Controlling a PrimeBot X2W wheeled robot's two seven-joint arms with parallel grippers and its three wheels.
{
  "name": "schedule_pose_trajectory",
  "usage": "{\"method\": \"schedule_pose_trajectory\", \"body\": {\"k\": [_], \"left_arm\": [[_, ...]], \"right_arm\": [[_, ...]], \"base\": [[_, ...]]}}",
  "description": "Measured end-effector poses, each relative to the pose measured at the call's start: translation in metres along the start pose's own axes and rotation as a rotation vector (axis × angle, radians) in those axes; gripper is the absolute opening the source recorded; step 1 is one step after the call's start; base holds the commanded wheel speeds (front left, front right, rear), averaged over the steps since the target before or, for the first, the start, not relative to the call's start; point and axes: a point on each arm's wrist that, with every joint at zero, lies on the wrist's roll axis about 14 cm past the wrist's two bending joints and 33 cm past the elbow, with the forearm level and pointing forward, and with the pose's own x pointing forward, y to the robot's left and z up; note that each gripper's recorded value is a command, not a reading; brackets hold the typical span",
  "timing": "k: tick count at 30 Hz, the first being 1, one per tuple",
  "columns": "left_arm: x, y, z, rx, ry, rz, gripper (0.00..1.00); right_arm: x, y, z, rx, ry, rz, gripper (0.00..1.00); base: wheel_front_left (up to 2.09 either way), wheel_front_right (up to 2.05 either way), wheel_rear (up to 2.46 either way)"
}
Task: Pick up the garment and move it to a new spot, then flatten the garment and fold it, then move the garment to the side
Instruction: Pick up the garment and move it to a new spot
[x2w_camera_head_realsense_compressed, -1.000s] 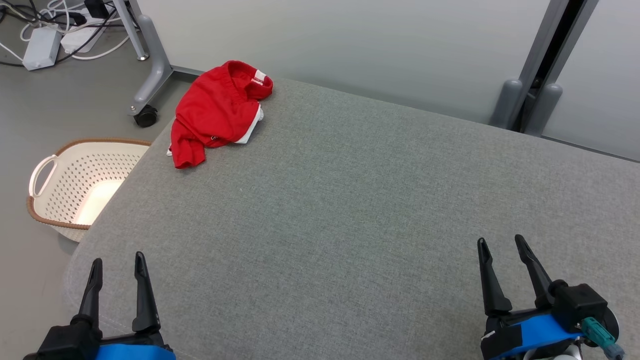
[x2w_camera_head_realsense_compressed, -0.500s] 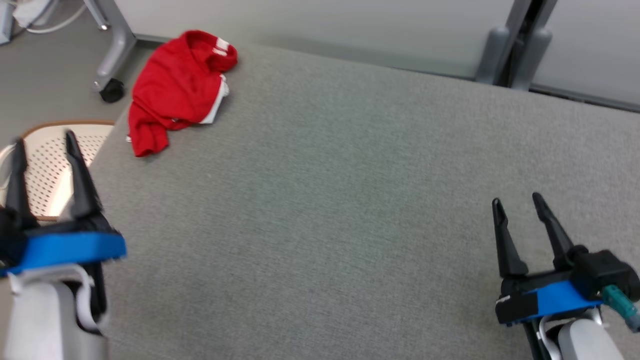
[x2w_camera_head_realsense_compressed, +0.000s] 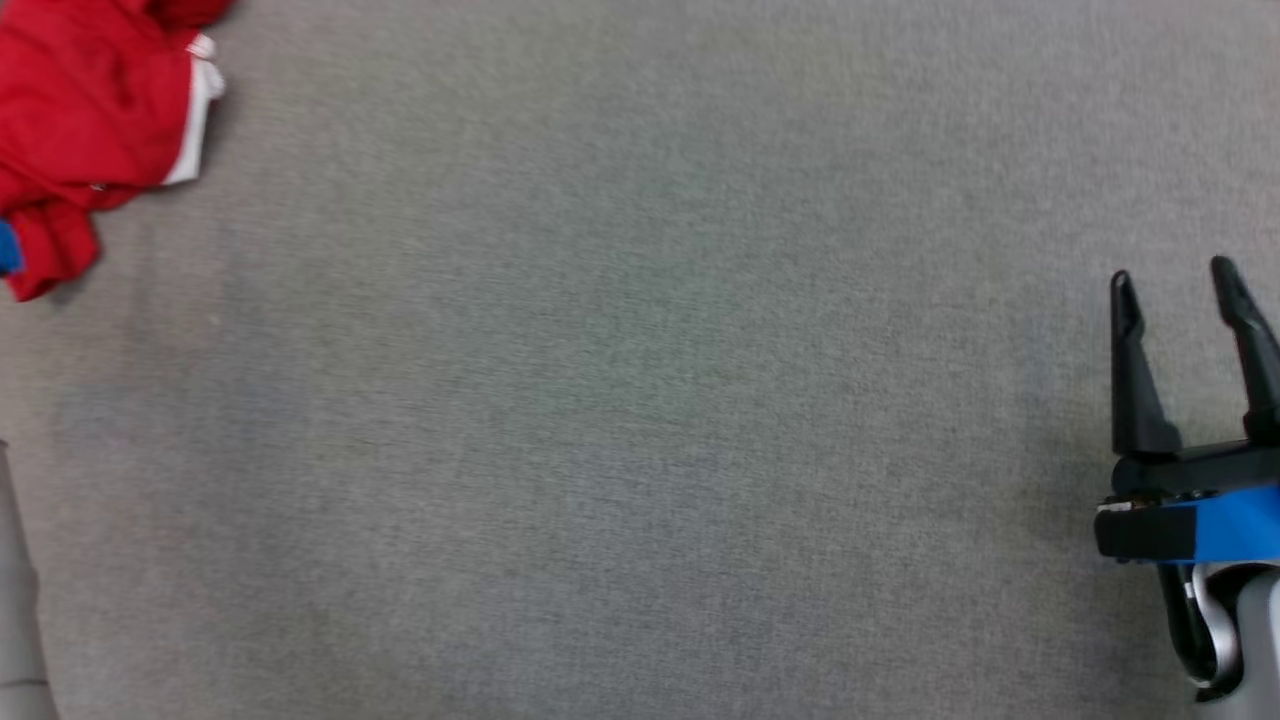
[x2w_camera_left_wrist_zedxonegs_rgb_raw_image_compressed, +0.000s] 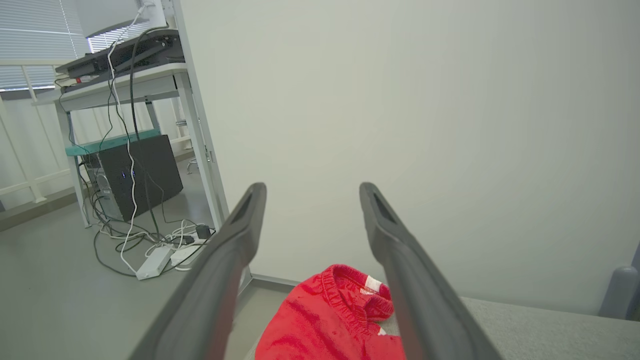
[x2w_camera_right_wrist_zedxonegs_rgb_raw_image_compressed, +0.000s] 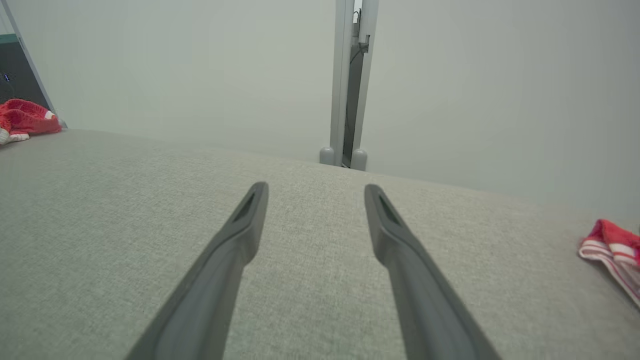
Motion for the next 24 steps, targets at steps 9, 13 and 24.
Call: {"method": "schedule_pose_trajectory", "body": {"k": [9, 13, 24], "left_arm": [[0.034, -0.029, -0.107, 0.037, 0.277, -0.044, 1.0], [0.028, -0.043, -0.156, 0.05, 0.429, -0.07, 1.0], [0.001, -0.048, -0.222, 0.029, 0.739, -0.064, 1.0]], "right_arm": [[-0.004, -0.033, -0.026, -0.042, 0.062, -0.07, 1.0], [-0.006, -0.043, -0.037, -0.053, 0.09, -0.093, 1.0], [-0.005, -0.048, -0.049, -0.066, 0.116, -0.102, 1.0]], "base": [[0.0, 0.0, 0.0], [0.0, 0.0, 0.0], [0.0, 0.0, 0.0]]}}
